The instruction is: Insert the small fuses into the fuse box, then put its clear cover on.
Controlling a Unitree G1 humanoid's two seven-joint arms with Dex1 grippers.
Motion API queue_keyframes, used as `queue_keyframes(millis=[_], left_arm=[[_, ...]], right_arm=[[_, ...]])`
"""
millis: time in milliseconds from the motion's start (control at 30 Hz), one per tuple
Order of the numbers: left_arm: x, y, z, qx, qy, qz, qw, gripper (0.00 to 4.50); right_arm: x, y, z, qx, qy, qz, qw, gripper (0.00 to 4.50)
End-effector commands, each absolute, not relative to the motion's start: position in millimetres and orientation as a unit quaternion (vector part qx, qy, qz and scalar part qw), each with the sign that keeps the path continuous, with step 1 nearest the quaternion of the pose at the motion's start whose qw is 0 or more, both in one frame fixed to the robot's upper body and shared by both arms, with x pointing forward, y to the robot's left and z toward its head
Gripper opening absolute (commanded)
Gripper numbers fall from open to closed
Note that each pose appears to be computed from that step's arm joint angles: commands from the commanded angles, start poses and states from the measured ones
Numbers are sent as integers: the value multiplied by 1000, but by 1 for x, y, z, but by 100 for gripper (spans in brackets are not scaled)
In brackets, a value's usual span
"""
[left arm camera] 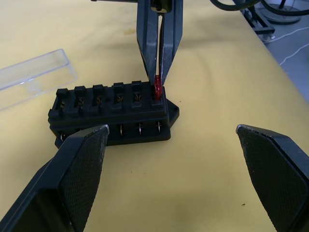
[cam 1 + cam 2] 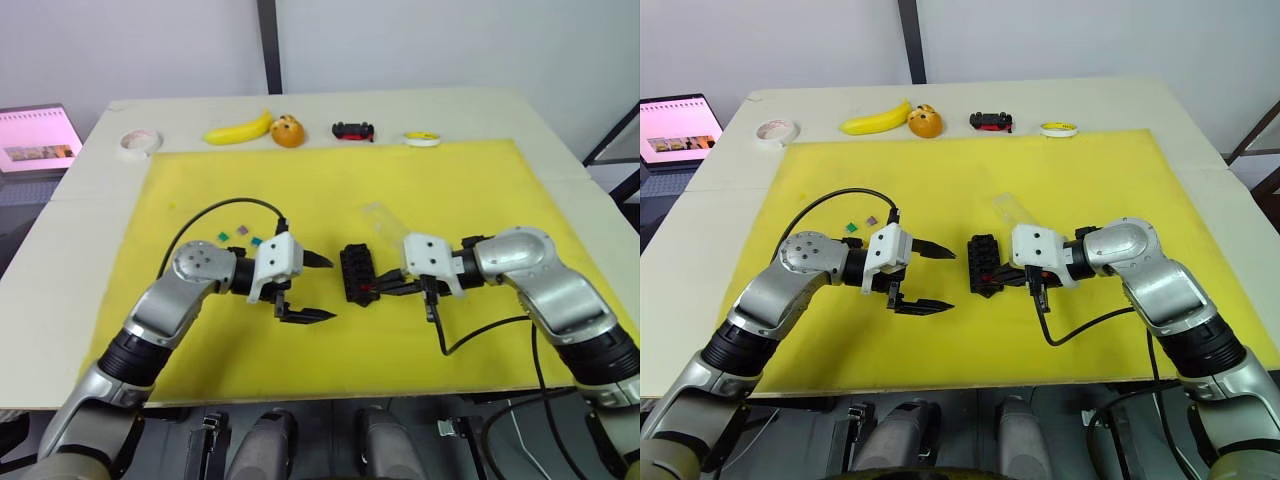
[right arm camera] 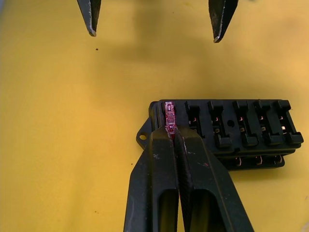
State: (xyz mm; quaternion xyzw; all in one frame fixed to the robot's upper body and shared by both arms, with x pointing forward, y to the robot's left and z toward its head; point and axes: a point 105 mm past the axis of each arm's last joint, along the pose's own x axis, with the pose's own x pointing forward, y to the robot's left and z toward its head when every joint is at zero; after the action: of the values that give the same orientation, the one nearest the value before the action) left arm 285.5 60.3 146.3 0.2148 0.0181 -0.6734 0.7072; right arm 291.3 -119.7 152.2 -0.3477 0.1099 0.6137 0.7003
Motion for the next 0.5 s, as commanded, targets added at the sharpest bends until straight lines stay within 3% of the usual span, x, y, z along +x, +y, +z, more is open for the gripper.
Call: queue_keyframes(millis=[33, 133, 233, 300, 333, 367, 500], left_arm=[[286, 58, 160, 229, -8, -672, 704, 446], [286, 58, 160, 229, -8, -671, 705, 446], [286, 59, 160, 227, -6, -670, 707, 450], [286, 60, 160, 227, -6, -670, 707, 450], [286, 60, 160, 227, -5, -670, 707, 450], [286, 60, 160, 227, -5, -670, 707, 450], [286, 60, 159, 225, -6, -670, 707, 450]], right_arm=[[292, -117, 157, -355, 104, 615, 697, 0], [292, -117, 159, -348, 104, 615, 700, 0], [292, -116, 169, -334, 98, 616, 707, 92], [292, -116, 175, -330, 90, 613, 712, 202], [291, -116, 179, -328, 87, 614, 713, 221], [289, -116, 183, -322, 80, 617, 714, 287], [289, -113, 187, -284, 57, 620, 729, 287]])
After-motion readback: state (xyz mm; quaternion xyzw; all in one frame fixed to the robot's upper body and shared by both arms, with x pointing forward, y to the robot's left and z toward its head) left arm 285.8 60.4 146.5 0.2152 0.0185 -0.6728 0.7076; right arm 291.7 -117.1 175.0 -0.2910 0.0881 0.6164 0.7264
